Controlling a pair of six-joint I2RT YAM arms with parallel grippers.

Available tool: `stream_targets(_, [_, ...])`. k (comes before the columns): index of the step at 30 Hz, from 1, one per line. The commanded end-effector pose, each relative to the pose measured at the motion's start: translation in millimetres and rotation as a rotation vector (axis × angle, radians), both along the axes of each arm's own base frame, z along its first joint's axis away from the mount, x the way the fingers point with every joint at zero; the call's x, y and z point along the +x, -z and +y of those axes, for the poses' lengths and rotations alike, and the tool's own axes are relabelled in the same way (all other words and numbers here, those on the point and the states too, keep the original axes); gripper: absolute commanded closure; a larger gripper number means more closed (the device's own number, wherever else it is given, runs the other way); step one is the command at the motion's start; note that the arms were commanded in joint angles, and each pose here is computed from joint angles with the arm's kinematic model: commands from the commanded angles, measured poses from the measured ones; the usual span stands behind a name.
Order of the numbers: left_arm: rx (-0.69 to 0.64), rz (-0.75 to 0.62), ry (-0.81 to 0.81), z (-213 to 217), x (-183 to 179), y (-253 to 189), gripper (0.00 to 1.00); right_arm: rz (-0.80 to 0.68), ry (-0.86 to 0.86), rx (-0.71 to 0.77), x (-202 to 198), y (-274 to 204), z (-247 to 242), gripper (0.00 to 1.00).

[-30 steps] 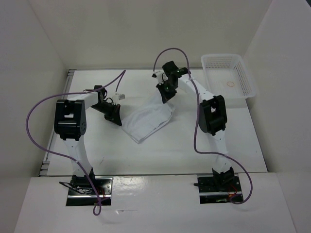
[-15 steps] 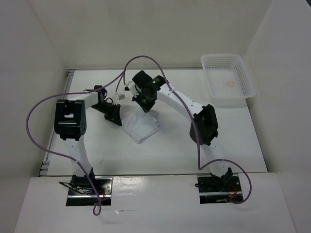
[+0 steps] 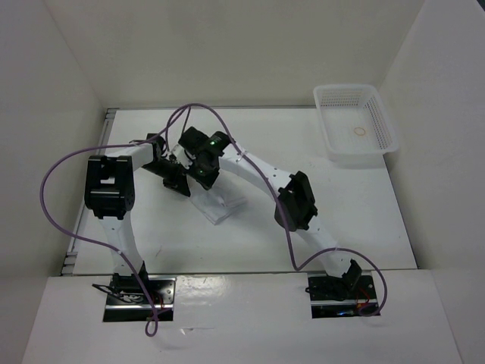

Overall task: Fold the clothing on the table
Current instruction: Fold the skirt

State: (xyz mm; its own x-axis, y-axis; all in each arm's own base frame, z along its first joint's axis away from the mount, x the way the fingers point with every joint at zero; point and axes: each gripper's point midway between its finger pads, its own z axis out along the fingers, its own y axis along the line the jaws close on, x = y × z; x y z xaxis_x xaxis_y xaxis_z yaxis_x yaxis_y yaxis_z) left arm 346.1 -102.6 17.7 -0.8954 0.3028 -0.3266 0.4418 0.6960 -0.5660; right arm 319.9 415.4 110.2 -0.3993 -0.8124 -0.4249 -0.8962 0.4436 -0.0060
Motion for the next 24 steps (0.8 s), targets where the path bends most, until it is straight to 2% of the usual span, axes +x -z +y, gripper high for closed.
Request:
stream_targets(1, [0.006, -0.01, 0.019, -2, -1, 9, 0.99, 0.05, -0.036, -0.023, -18, 11, 11, 1.0])
stream_targets(6, [0.006, -0.01, 0.019, -2, -1, 9, 0.99, 0.07, -0.039, -0.035, -21, 19, 10, 1.0])
stream_targets(8, [-0.003, -0.01, 0.02, -3, -1, 9, 0.99, 0.078, -0.057, -0.052, -25, 27, 11, 0.93])
stream_targets(11, [-0.003, -0.01, 0.02, -3, -1, 8, 0.99, 0.098, -0.067, -0.084, -31, 36, 3, 0.92])
stream_targets(13, [-0.003, -0.01, 0.02, -3, -1, 8, 0.99, 0.097, -0.076, -0.083, -35, 36, 4, 0.82])
stream_targets(14, [-0.003, -0.01, 0.02, -3, -1, 8, 0.99, 0.109, -0.082, -0.074, -38, 36, 6, 0.63])
stream_targets(15, [-0.003, -0.01, 0.02, -3, -1, 8, 0.99, 0.111, -0.087, -0.057, -39, 30, 8, 0.58])
stream_targets(18, [-0.003, -0.01, 0.02, -3, -1, 8, 0.99, 0.091, -0.1, -0.024, -37, 15, 14, 0.47])
stream_targets(23, [-0.003, -0.015, 0.02, -3, -2, 4, 0.99, 0.118, -0.168, 0.022, -50, -9, 21, 0.4])
stream_targets(24, [0.006, -0.015, 0.019, -2, -2, 5, 0.96, 0.109, -0.186, 0.056, -50, -21, 26, 0.4])
